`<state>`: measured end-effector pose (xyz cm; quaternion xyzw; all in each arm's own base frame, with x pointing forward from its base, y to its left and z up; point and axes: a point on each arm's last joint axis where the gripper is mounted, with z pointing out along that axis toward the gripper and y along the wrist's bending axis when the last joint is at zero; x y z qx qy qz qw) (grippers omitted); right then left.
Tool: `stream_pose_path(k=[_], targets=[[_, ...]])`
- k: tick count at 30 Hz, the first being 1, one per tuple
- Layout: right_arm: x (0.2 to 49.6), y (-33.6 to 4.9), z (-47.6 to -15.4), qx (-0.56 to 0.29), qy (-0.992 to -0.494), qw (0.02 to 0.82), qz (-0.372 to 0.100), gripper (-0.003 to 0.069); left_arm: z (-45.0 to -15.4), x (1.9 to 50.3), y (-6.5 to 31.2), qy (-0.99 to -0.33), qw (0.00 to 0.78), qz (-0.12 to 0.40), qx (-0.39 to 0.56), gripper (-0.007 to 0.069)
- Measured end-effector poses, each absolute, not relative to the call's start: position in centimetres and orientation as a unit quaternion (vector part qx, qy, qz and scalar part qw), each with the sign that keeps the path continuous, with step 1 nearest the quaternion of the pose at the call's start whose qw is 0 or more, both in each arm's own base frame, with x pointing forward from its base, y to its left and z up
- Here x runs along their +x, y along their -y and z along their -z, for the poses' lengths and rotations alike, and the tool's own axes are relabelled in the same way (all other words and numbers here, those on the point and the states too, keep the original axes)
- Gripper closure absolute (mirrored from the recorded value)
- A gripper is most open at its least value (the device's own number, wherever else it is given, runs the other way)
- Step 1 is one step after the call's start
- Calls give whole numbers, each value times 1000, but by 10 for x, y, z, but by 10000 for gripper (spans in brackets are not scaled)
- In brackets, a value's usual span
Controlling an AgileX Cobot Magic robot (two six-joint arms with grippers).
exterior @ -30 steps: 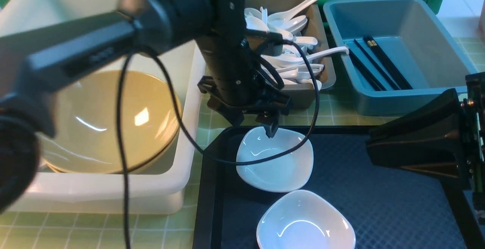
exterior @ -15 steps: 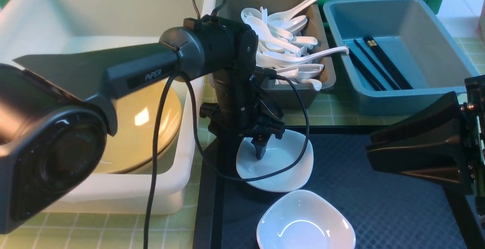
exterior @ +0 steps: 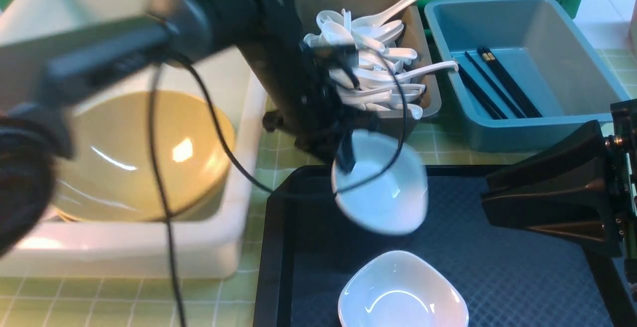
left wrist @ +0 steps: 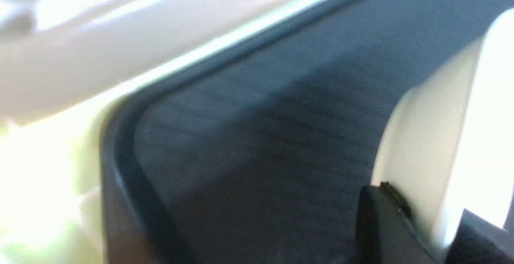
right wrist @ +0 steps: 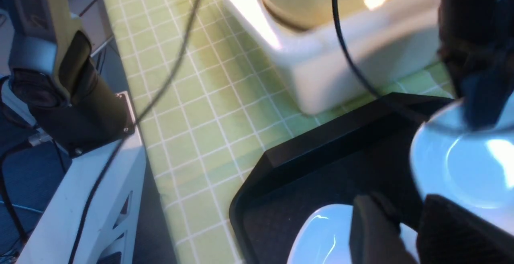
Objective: On green table put chopsticks spoon bowls plates into blue grey white boxes.
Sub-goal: 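Grasp the small white bowl on the black tray by its rim with the left gripper, then place the white bowl into the white bin with the other dishes with the left gripper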
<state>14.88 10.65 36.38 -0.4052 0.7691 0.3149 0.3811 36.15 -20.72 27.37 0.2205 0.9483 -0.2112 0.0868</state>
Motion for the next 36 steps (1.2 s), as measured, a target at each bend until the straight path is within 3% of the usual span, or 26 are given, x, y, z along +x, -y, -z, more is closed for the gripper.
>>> stream_pose_path(k=[1,3,4,5,6,7,10,14,16,19,22,25,32,36], targets=[[149,-107,-364,-406,-769,381,-315,480,-278,360,206,-947,91,213,221,612],[148,-107,-364,-418,-760,386,-314,478,-330,346,178,-938,146,225,218,610],[148,-107,-365,-421,-757,389,-314,478,-338,343,173,-937,156,227,216,610],[148,-109,-367,-433,-741,400,-321,478,-368,333,149,-932,195,228,204,610],[148,-110,-367,-434,-739,402,-322,478,-372,332,146,-931,200,227,202,610],[147,-112,-372,-446,-720,415,-332,478,-397,322,117,-928,239,220,182,610],[148,-114,-379,-457,-705,423,-339,485,-418,313,85,-925,277,208,155,610],[155,-118,-391,-472,-690,425,-347,576,-447,290,12,-922,341,177,54,610],[160,-120,-395,-475,-687,427,-347,620,-445,278,-27,-924,349,157,-20,610],[166,-124,-401,-483,-681,425,-350,636,-410,264,-93,-923,311,145,-175,610],[167,-127,-401,-489,-677,420,-355,636,-382,260,-118,-922,278,137,-231,610],[164,-134,-400,-504,-668,409,-364,636,-340,251,-151,-919,240,84,-301,610],[160,-137,-399,-515,-661,400,-371,636,-321,254,-155,-926,198,-14,-321,610],[160,-137,-399,-516,-661,399,-371,636,-310,267,-148,-936,176,-39,-302,610]])
